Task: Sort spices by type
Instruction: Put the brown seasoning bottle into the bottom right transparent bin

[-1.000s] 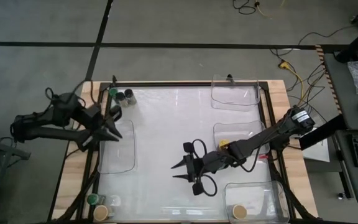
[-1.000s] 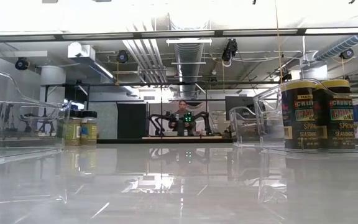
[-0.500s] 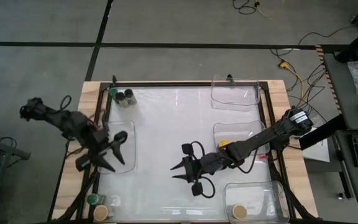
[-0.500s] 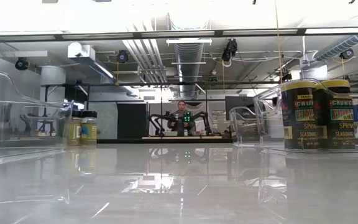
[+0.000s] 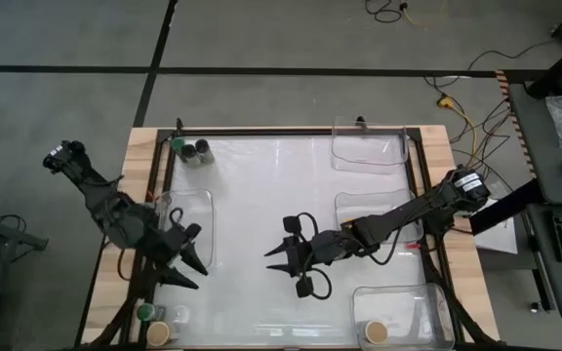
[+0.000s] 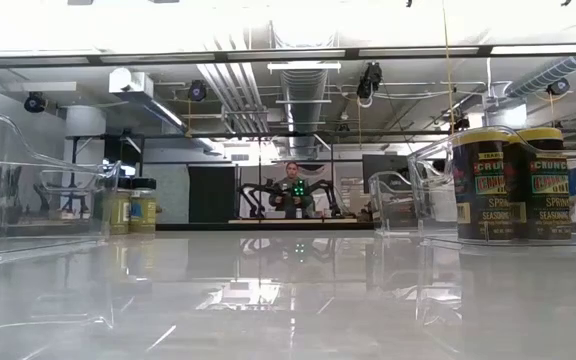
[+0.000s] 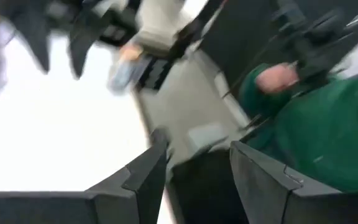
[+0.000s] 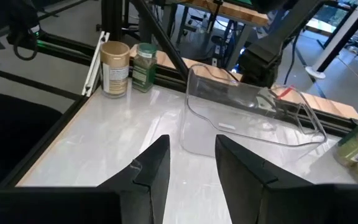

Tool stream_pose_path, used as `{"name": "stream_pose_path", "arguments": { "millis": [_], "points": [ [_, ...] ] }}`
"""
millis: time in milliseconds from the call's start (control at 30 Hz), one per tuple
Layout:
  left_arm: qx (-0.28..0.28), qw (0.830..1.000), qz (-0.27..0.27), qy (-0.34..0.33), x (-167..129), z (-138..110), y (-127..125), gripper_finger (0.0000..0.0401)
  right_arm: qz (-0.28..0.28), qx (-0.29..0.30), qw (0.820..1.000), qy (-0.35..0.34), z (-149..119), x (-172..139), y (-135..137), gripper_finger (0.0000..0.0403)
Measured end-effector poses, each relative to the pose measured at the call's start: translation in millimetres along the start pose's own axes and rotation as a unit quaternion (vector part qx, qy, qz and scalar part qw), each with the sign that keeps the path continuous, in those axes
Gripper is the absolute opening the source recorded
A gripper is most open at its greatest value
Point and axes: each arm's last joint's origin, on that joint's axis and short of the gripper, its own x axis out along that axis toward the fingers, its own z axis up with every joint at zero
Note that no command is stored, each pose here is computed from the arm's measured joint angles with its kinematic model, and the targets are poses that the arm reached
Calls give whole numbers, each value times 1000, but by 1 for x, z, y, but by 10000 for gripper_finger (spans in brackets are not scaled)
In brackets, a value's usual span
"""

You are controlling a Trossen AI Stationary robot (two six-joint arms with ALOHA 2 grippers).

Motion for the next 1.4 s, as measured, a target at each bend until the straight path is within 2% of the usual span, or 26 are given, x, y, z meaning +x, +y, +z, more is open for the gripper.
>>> {"name": "stream_pose_path", "arguments": {
  "millis": [167,333,400,500,567,667,967,1100,1167,1267,1400],
  "points": [
    [-39,992,90,81,7,-4,-9,163,0,0,1000,0,0,0,0,132],
    [-76,978,134,137,20,-5,-21,163,0,0,1000,0,0,0,0,143],
    [-92,966,168,172,24,-8,-23,163,0,0,1000,0,0,0,0,148],
    [-121,937,231,231,30,-16,-24,163,0,0,1000,0,0,0,0,153],
    [-141,920,252,267,36,-22,-28,163,0,0,1000,0,0,0,0,157],
    [-160,904,254,304,51,-29,-37,163,0,0,1000,0,0,0,-1,161],
    [-162,887,259,347,94,-38,-68,174,-6,8,1000,2,-1,1,-5,160],
    [-161,861,286,388,108,-48,-80,206,-6,14,1000,3,-1,1,-5,155],
    [-164,840,303,418,114,-52,-85,227,-5,15,1000,5,-1,1,-5,153],
    [-168,819,296,462,124,-60,-96,254,-5,14,1000,5,-2,1,-5,150],
    [-118,823,259,491,135,-71,-116,267,-5,14,1000,6,-2,1,-5,155]
  ]
}}
